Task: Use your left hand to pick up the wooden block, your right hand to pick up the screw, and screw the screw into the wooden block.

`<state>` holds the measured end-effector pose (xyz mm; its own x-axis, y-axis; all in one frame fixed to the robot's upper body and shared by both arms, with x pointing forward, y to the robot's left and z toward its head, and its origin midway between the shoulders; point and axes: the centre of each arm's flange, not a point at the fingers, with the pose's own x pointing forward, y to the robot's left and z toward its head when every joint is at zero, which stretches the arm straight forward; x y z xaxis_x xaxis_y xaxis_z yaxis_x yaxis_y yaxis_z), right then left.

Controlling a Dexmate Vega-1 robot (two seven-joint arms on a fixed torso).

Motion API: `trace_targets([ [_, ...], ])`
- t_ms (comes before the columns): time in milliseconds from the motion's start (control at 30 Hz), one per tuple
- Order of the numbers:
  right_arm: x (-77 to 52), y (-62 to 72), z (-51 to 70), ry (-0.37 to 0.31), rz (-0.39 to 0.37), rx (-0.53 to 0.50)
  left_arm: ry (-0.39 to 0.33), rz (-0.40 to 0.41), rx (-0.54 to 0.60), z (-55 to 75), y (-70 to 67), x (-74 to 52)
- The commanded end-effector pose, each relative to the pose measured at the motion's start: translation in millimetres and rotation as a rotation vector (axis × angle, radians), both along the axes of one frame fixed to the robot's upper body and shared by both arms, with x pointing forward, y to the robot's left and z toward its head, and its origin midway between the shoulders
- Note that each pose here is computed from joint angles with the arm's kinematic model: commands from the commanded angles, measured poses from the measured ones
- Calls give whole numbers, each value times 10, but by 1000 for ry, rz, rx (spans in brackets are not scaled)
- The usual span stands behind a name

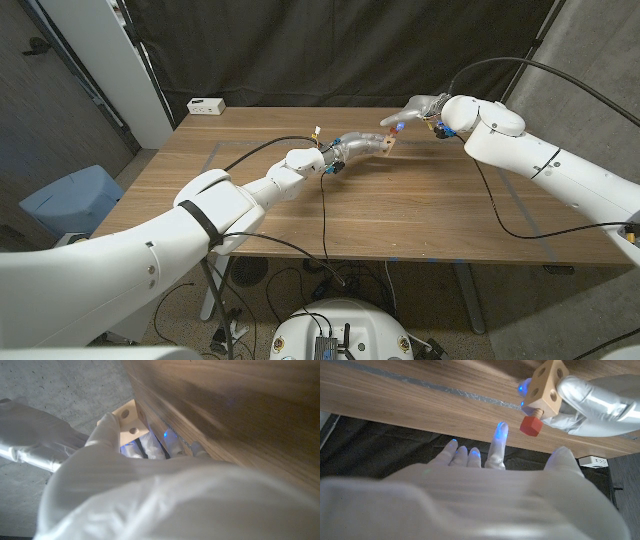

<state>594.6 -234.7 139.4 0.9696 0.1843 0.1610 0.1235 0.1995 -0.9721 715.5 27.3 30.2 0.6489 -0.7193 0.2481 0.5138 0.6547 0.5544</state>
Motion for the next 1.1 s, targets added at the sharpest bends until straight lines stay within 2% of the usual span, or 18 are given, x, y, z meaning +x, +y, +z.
trace_targets([
  [33,-35,-63,47,84,85,35,-3,0,2,11,0,-2],
  [300,-53,-78,102,146,148,42,-11,-5,3,22,2,-9],
  [500,-64,-121,132,160,189,64,-10,-6,4,23,-5,-11],
  [1100,-56,-214,136,166,198,88,-16,-20,5,6,0,-27],
])
